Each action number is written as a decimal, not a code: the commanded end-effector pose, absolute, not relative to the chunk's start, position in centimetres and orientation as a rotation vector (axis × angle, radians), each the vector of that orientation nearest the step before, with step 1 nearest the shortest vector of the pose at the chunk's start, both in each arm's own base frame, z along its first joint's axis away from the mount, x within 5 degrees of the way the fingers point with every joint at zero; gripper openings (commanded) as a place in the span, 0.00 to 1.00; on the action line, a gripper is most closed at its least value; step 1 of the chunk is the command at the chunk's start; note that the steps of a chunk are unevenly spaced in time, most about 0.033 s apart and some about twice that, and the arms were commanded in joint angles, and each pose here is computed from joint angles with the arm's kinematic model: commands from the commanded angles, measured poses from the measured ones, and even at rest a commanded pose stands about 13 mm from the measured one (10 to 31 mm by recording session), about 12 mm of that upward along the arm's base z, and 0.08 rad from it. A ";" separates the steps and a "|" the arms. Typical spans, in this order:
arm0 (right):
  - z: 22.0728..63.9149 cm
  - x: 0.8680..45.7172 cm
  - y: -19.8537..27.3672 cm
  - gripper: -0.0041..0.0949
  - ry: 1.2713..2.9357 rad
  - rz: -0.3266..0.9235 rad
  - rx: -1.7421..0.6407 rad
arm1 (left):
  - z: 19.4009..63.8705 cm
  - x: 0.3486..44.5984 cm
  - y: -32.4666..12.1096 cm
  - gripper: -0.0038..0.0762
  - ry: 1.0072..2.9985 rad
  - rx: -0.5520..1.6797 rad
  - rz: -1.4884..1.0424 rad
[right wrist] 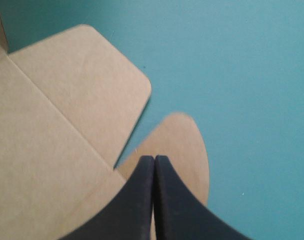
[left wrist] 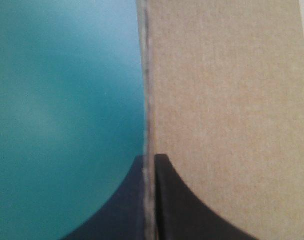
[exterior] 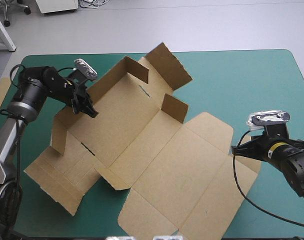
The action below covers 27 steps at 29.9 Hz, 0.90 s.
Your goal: Fold the box
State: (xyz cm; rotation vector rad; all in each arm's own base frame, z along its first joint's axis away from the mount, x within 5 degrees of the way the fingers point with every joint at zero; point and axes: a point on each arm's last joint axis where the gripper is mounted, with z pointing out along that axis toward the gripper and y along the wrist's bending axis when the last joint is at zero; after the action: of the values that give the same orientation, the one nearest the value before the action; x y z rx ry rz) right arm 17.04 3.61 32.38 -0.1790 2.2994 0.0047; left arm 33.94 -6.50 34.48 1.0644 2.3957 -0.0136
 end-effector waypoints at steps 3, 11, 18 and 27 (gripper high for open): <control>34.0 17.2 3.7 0.02 2.202 0.010 -0.190 | 37.1 32.2 -10.4 0.04 2.250 1.178 0.165; 34.0 17.2 3.9 0.02 2.204 0.048 -0.174 | 39.0 31.1 -12.4 0.04 2.091 1.215 0.435; 34.0 17.2 3.9 0.02 2.208 0.051 -0.177 | 40.1 32.4 -10.9 0.04 1.987 1.124 0.559; 34.0 17.2 3.9 0.02 2.209 0.045 -0.179 | 40.5 32.6 -12.1 0.04 1.874 1.169 0.485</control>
State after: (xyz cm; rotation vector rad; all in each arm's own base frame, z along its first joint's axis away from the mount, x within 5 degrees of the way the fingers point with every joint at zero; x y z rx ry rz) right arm 16.99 3.81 32.35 -0.1619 2.3049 0.0430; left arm 33.49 -11.75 37.09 1.2305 2.0386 0.5039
